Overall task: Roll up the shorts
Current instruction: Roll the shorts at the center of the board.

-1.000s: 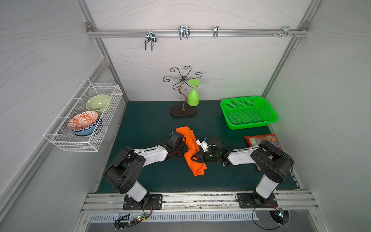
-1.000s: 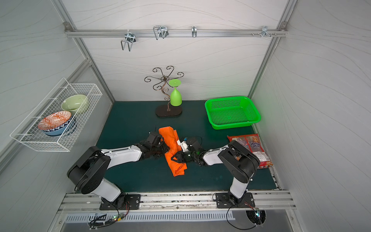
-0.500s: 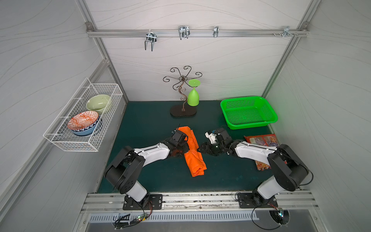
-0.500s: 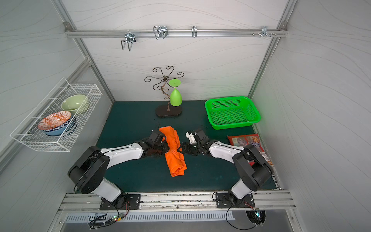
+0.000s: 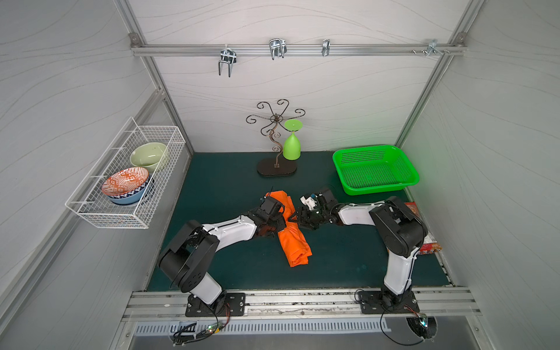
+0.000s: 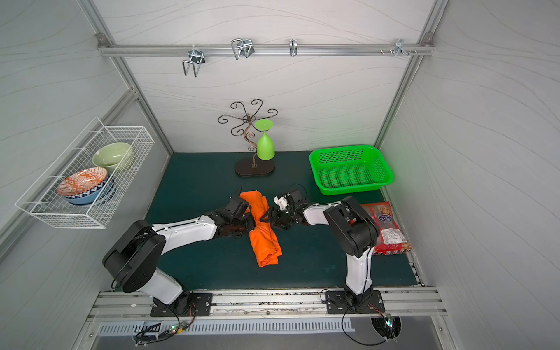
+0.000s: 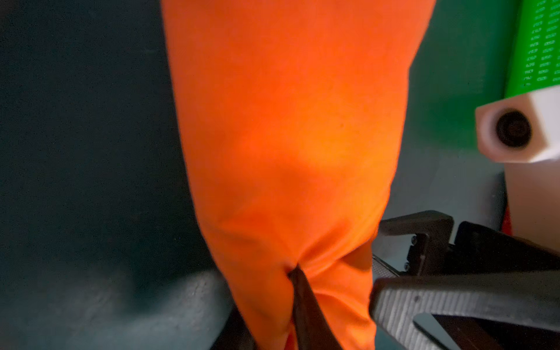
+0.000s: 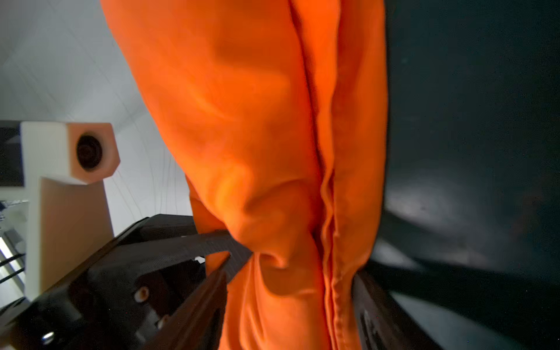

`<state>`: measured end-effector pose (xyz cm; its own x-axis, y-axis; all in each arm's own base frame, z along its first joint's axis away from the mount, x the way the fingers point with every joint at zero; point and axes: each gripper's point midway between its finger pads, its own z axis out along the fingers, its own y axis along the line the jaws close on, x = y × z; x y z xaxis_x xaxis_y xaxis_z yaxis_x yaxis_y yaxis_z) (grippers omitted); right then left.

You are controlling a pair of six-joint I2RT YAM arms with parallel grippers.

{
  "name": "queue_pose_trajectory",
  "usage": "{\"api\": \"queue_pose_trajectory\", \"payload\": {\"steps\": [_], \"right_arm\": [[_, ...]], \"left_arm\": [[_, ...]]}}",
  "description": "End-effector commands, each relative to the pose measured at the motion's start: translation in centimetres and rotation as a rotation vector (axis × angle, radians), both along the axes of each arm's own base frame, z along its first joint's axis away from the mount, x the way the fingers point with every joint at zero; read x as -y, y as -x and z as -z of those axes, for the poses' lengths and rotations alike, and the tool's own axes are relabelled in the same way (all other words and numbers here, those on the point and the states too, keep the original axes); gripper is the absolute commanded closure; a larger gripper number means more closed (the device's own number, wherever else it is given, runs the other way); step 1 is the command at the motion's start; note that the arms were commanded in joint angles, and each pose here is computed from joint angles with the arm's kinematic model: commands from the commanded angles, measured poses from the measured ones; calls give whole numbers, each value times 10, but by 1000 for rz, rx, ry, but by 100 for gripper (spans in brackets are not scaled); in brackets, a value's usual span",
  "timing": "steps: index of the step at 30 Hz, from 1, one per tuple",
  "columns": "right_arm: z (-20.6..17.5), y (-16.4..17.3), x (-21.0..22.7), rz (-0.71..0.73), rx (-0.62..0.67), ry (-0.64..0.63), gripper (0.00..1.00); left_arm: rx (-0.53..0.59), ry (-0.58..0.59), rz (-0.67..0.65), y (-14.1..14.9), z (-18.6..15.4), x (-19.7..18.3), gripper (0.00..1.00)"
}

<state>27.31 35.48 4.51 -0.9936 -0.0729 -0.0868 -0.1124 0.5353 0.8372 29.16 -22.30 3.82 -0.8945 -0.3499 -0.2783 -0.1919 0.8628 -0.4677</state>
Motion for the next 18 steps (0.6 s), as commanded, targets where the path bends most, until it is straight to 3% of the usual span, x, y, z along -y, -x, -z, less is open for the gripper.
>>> {"api": "queue_pose_trajectory", "payload": {"steps": [1,6,15,18], "right_arm": [[17,19,-8,-23,-86,4,32],[8,16,-13,-45,-54,-1,39],[25,15,-18,-46,-106,-13,97],[20,13,-19,-46,-99,-49,100]], "left_arm": [[-18,-44,23,5,4,-3,79],[-18,-43,25,5,4,-2,80],[-17,-48,25,5,4,-3,80],[-14,-59,19,6,0,-7,72]]}}
